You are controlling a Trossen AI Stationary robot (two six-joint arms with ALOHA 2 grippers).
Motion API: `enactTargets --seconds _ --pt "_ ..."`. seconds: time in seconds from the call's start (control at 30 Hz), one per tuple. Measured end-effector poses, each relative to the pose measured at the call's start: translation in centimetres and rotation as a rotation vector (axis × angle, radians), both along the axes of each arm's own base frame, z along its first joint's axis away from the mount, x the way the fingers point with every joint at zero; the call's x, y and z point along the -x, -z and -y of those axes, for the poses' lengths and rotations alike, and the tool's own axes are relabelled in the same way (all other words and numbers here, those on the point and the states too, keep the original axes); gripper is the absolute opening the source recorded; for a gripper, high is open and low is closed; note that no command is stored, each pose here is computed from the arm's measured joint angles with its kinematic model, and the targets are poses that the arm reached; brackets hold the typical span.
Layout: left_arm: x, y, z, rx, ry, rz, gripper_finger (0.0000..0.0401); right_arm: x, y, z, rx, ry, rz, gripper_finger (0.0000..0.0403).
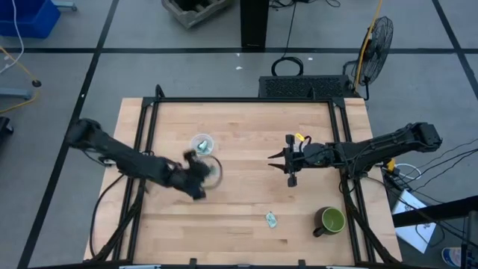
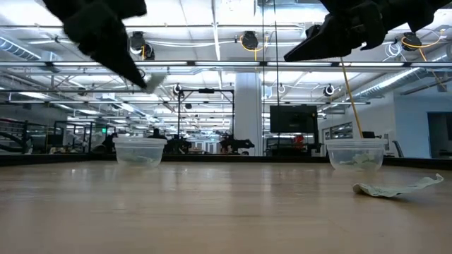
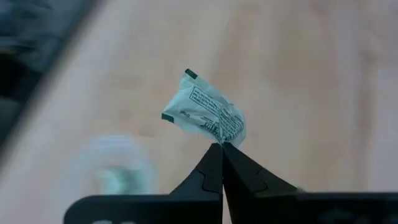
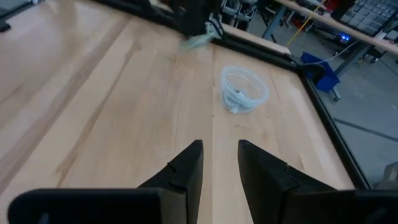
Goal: Pick and place Stevia / Truvia into bins
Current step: Put the stevia packet into the left transparent container
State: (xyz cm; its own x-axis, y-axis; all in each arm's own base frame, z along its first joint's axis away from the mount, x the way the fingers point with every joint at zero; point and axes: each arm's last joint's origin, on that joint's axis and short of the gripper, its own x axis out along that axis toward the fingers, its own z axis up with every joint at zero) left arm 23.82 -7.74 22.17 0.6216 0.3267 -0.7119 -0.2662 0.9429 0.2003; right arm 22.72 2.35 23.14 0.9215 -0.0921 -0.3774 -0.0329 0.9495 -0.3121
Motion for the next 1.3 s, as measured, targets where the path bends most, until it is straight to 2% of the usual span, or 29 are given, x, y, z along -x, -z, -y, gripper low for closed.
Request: enactTargets --seconds 0.13,0.27,0.4,0.6,0.73,0.8,0.97,1.3 --pt "2.1 -2.5 -3.2 -0.035 -0.141 0.030 0.0007 -0.1 -0.3 0.0 -0.005 0.000 0.038 0.0094" --pt "2.7 -2.6 -6.2 0.010 -0.252 0.001 0.0008 -0.2 -0.6 0.0 -0.009 0.000 0.066 0.0094" --pt "2.6 -0.1 -8.7 0.060 -0.336 -0.063 0.0004 -0.2 -0.7 0.0 -0.011 -0.003 0.073 0.0093" --pt "2.3 4.7 -11.2 0.137 -0.430 -0.068 0.0018 -0.2 -0.6 0.0 -0.018 -0.001 0.069 0.0093" --pt "2.1 6.0 -12.0 0.178 -0.477 -0.060 0.0020 -0.2 -0.6 0.0 -0.018 0.000 0.070 0.0093" --pt "1.8 6.1 -12.2 0.197 -0.471 -0.042 0.0020 -0.2 -0.6 0.0 -0.017 -0.001 0.071 0.0094" --pt "1.2 5.8 -12.2 0.248 -0.356 -0.019 0.0021 -0.2 -0.7 0.0 -0.012 -0.003 0.072 0.0094" --pt "1.4 6.0 -12.2 0.233 -0.350 -0.045 0.0028 -0.2 -0.7 0.0 -0.011 -0.003 0.072 0.0094"
